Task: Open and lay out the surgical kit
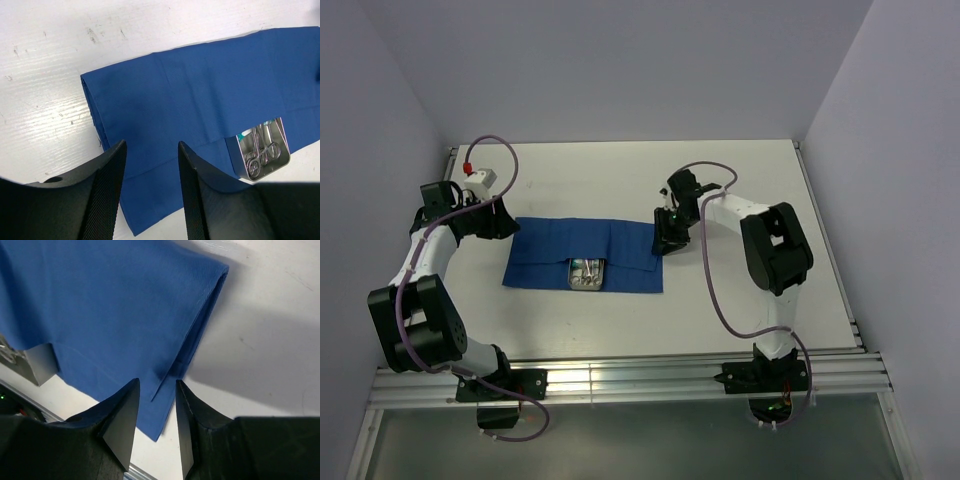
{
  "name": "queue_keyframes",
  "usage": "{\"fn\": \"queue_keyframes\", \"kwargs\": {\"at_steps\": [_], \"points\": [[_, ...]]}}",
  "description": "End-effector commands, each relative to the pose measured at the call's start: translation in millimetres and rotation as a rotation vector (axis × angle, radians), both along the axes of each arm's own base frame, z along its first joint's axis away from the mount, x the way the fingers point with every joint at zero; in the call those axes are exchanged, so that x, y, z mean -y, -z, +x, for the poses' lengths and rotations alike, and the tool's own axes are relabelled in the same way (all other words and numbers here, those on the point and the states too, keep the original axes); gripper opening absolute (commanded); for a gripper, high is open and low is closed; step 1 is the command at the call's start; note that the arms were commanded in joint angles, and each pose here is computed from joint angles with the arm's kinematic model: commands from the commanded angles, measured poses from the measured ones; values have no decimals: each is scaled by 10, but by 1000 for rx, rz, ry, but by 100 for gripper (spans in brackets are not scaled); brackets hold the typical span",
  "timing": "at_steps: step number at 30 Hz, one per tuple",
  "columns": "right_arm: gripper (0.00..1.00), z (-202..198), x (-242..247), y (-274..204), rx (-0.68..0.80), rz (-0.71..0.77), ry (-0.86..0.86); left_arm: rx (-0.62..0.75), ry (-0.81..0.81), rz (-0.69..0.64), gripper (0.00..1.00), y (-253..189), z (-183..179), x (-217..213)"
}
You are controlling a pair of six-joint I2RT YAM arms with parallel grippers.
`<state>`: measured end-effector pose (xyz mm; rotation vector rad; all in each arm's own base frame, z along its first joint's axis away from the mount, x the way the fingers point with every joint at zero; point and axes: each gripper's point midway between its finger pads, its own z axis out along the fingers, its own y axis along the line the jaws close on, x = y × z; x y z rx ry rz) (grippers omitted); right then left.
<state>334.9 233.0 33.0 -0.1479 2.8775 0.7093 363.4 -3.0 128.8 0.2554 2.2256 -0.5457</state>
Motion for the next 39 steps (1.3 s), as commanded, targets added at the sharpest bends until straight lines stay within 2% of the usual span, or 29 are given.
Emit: {"fn": "queue_keyframes", "kwargs": {"at_steps": [1, 7, 10, 11, 17, 22, 25, 26, 27, 32, 39], "points": [[41, 121, -127, -6, 19, 31, -5, 47, 9, 0, 50, -138, 49, 25], [39, 165, -201, 42, 8, 60, -10, 38, 9, -2, 50, -108, 29, 30], [26, 138, -224, 59, -8, 70, -19, 33, 4, 3, 50, -82, 24, 20], [19, 122, -221, 77, -12, 66, -21, 32, 1, 6, 50, -79, 25, 13], [0, 82, -124, 177, -30, 9, -18, 26, -11, 25, 49, -33, 20, -22], [0, -9, -75, 86, -28, 23, -30, 23, -12, 33, 49, -12, -7, -26], [23, -87, -44, 6, -24, 32, -31, 26, -13, 35, 49, -20, -15, -26], [35, -96, -42, -19, -15, 33, -30, 26, -13, 35, 49, -20, -15, -26], [38, -97, -30, -76, -4, 35, -21, 27, -13, 35, 49, -25, -15, -26], [36, -108, -65, -131, 35, -42, -11, 29, -22, 40, 49, -33, -4, -41], [35, -192, -210, -184, 113, -229, -5, 23, -38, 57, 49, -37, -19, -75]]}}
